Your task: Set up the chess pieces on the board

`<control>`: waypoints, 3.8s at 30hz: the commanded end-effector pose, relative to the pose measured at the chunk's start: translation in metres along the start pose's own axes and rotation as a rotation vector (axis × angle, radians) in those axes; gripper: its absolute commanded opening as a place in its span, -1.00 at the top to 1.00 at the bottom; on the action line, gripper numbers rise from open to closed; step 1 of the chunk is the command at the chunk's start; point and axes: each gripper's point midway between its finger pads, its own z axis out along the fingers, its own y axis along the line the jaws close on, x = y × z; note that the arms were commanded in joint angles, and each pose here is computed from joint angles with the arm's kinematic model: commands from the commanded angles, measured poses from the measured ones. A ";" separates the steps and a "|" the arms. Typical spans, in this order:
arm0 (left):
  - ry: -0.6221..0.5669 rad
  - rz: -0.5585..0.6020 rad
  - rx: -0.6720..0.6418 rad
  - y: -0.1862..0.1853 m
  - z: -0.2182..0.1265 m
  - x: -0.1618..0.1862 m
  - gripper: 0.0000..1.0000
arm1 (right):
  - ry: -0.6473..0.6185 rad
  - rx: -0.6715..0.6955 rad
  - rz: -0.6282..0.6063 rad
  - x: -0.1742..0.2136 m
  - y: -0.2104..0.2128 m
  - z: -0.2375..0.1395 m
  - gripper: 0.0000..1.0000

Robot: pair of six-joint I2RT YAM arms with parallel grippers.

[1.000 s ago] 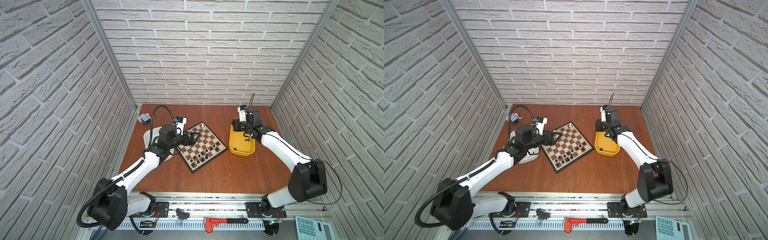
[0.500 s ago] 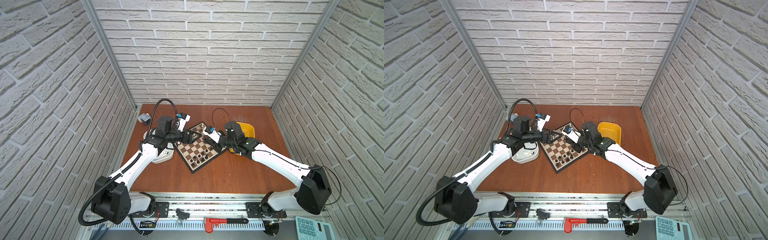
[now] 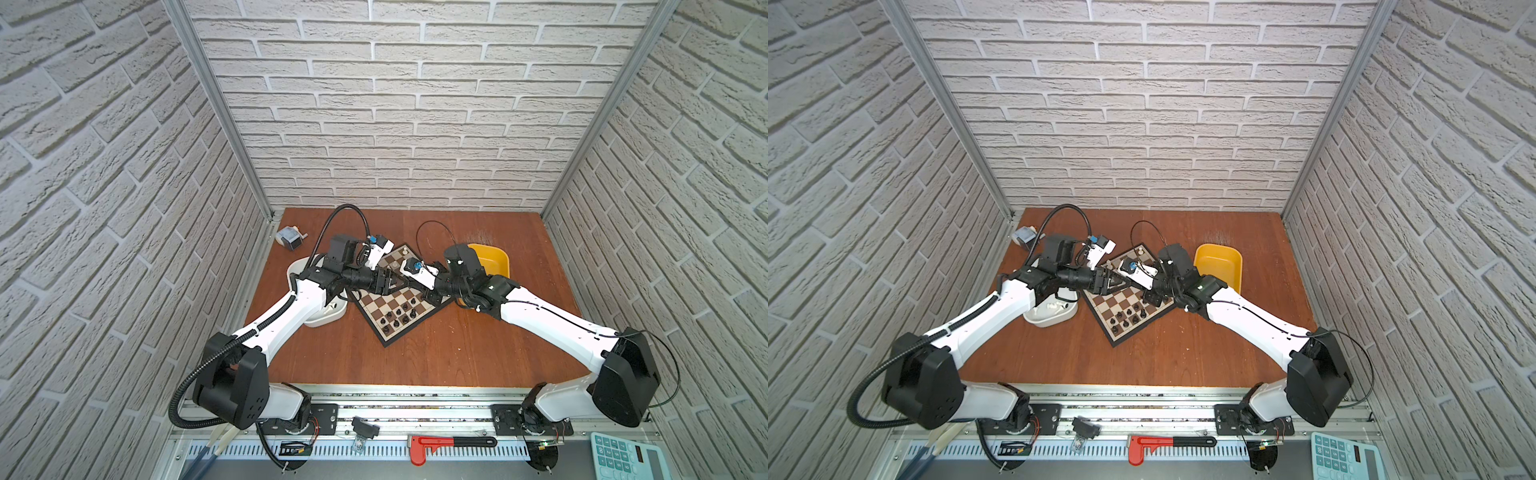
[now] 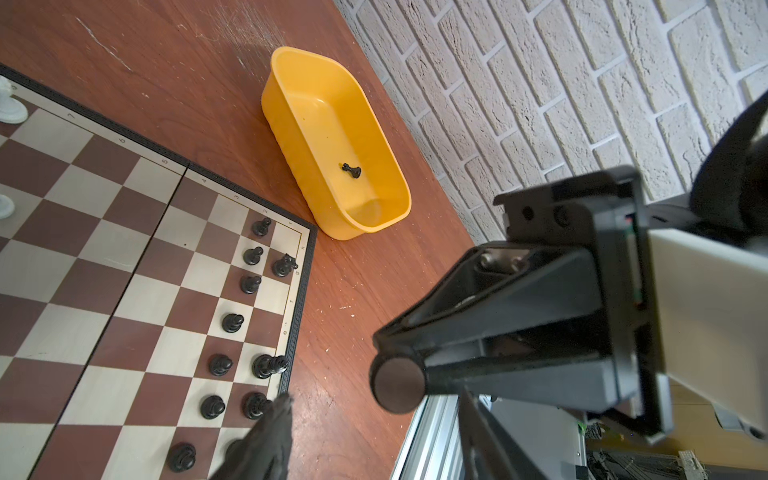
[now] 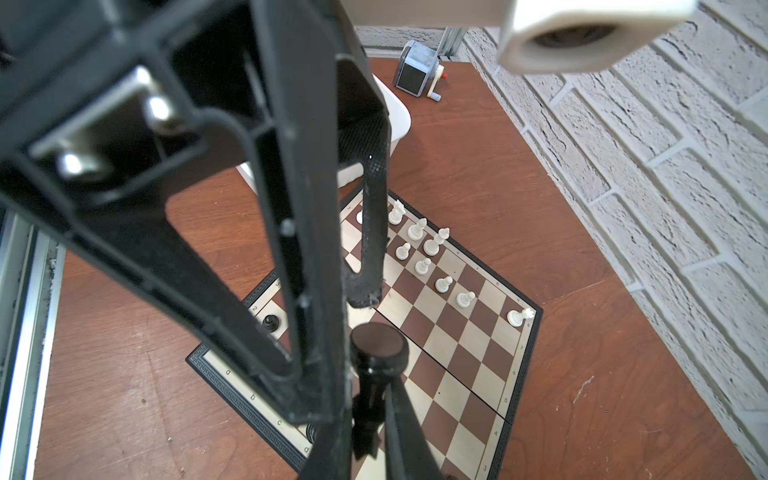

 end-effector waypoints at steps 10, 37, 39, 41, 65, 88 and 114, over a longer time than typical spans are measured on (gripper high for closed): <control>-0.044 0.033 0.064 -0.016 0.002 -0.020 -0.11 | -0.041 -0.008 -0.019 -0.016 0.001 -0.001 0.88; -0.020 -0.051 0.079 -0.007 0.010 -0.012 0.47 | -0.050 0.008 0.020 -0.018 -0.002 -0.002 0.88; -0.018 -0.056 0.079 -0.007 0.010 -0.012 0.50 | -0.052 0.008 0.019 -0.018 -0.002 -0.002 0.88; -0.025 -0.050 0.075 -0.007 0.009 -0.014 0.51 | -0.053 0.008 0.018 -0.019 -0.003 -0.002 0.88; -0.461 -0.172 0.059 -0.004 -0.037 -0.088 1.00 | -0.271 0.151 0.499 -0.021 -0.076 -0.082 -1.00; -0.708 -0.099 0.395 -0.060 -0.037 -0.109 1.00 | -0.583 -0.581 1.073 -0.075 -0.077 -0.076 -0.62; -0.627 -0.117 0.465 -0.063 -0.005 -0.102 1.00 | -0.525 -0.576 1.115 -0.070 -0.076 -0.061 0.03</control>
